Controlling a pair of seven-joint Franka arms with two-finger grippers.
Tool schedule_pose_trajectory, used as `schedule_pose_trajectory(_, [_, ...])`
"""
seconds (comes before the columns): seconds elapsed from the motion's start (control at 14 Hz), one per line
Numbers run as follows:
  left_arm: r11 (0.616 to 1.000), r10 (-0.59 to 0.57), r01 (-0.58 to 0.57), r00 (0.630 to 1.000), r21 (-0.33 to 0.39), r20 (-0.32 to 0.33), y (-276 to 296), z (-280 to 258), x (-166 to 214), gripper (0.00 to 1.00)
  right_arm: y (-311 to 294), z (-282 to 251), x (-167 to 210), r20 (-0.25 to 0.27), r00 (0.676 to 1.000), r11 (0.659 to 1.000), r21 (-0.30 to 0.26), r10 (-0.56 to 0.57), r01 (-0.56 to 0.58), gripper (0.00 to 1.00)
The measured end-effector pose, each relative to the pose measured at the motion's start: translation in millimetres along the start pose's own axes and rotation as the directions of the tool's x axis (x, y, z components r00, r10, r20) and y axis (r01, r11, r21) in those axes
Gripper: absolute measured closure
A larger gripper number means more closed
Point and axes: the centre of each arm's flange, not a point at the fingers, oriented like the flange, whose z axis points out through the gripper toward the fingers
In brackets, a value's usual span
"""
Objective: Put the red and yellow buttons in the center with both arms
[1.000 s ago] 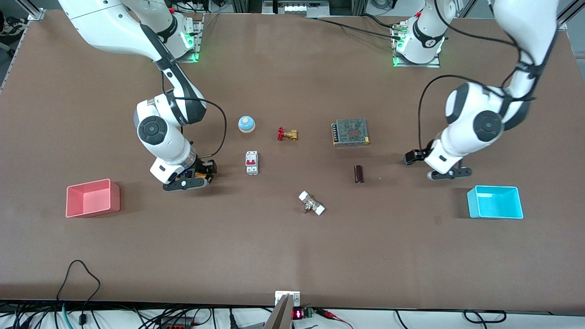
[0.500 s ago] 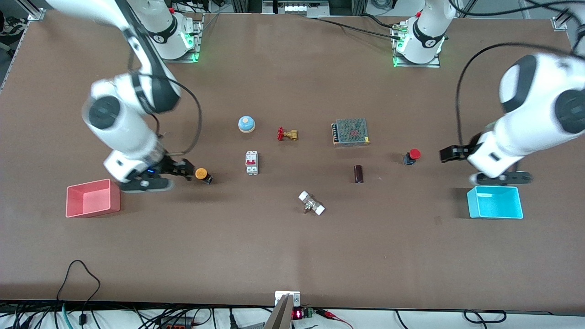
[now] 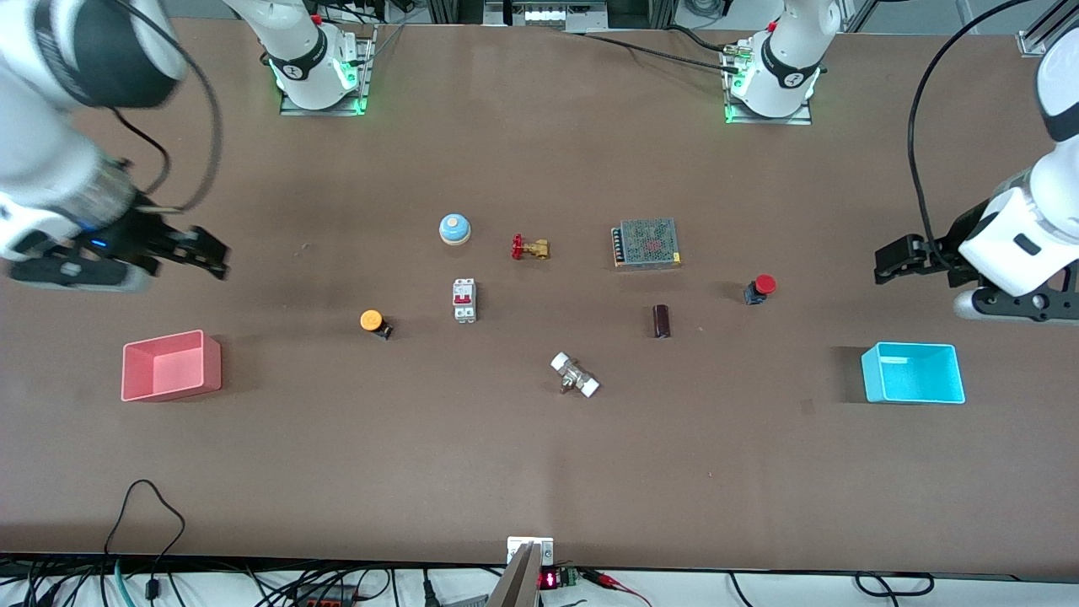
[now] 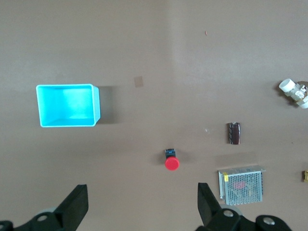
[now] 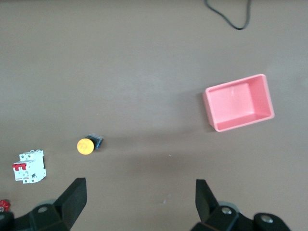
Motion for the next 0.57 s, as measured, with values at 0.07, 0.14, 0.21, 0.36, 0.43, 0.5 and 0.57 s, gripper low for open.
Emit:
schedule_pose_trajectory(0.07, [1.000,-0.003,0.003,1.000,0.001,0.005,-2,-4,-1,0.00,17,-11,1,-0.004,0.999,0.999,0.021,0.039,-0.039,0.00])
schedule_pose_trajectory(0.14, [1.000,-0.007,0.007,1.000,0.001,0.006,-5,-6,-2,0.00,34,-19,0,-0.002,0.996,0.995,0.057,0.085,-0.085,0.00])
schedule_pose_trajectory(0.21, [1.000,-0.011,0.011,1.000,0.004,0.008,-11,-7,-2,0.00,50,-24,-1,0.010,0.994,0.991,0.082,0.107,-0.107,0.00])
schedule_pose_trajectory(0.36, [0.999,-0.031,0.031,0.999,0.020,0.015,-19,-7,-4,0.00,64,-28,-5,0.020,0.997,0.993,0.092,0.073,-0.075,0.00])
schedule_pose_trajectory(0.43, [0.999,-0.044,0.044,0.999,0.018,0.015,-24,-9,-8,0.00,64,-28,-5,0.020,0.999,0.995,0.092,0.040,-0.042,0.00])
schedule_pose_trajectory(0.5, [0.999,-0.047,0.047,0.999,0.013,0.013,-27,-12,-15,0.00,62,-28,-6,0.022,1.000,0.996,0.092,0.013,-0.015,0.00])
schedule_pose_trajectory(0.57, [0.999,-0.050,0.050,0.999,0.015,0.005,-28,-14,-24,0.00,59,-27,-7,0.033,0.999,0.996,0.092,-0.007,0.004,0.00])
